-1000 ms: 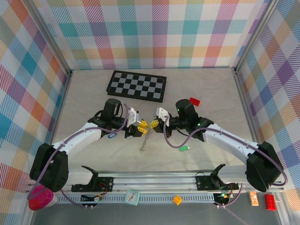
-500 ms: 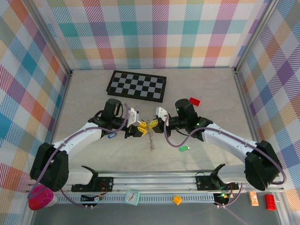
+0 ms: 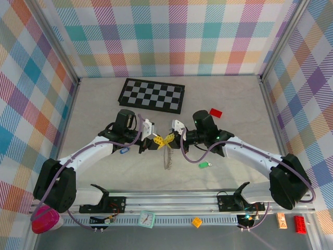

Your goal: Put the keys on the keyring

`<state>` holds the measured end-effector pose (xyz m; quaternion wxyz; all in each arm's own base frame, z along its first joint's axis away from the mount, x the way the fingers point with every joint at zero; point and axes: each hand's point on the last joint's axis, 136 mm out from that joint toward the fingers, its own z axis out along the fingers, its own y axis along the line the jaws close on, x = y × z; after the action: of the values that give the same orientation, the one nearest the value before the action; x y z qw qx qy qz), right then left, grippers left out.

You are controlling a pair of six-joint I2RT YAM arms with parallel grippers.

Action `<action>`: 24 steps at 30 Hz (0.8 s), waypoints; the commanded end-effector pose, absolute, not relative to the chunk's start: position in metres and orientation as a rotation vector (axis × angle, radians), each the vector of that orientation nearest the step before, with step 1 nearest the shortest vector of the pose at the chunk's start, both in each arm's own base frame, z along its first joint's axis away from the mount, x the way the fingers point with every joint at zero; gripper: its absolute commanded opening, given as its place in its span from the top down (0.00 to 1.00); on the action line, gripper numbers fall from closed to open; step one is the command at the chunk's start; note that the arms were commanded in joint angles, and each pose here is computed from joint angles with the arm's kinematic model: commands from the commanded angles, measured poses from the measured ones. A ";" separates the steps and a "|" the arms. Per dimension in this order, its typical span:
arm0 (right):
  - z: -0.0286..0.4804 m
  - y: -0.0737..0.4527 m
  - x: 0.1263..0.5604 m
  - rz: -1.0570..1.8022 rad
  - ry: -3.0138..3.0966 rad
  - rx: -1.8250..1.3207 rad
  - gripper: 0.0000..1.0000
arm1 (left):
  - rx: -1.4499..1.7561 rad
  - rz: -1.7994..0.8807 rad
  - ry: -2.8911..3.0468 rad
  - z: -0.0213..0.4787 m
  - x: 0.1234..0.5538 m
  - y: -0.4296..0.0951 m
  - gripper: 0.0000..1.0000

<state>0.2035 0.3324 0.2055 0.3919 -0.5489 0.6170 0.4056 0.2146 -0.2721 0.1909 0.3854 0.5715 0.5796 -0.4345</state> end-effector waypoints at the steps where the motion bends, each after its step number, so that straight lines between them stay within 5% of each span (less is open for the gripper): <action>1: 0.227 0.339 0.200 1.068 1.490 -1.391 1.00 | 1.474 -1.070 1.403 0.202 0.214 -0.276 1.00; 8: 0.227 0.307 0.212 0.849 1.562 -1.317 0.59 | 1.471 -0.818 1.473 0.202 0.222 -0.270 1.00; 24: 0.209 0.299 0.184 0.659 1.456 -1.504 0.65 | 1.601 -0.402 1.318 0.200 0.203 -0.270 1.00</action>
<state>0.1872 0.2988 0.2078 0.4289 -0.5860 0.6222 0.2926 0.2012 -0.2715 0.1963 0.4645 0.6402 0.5727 -0.2156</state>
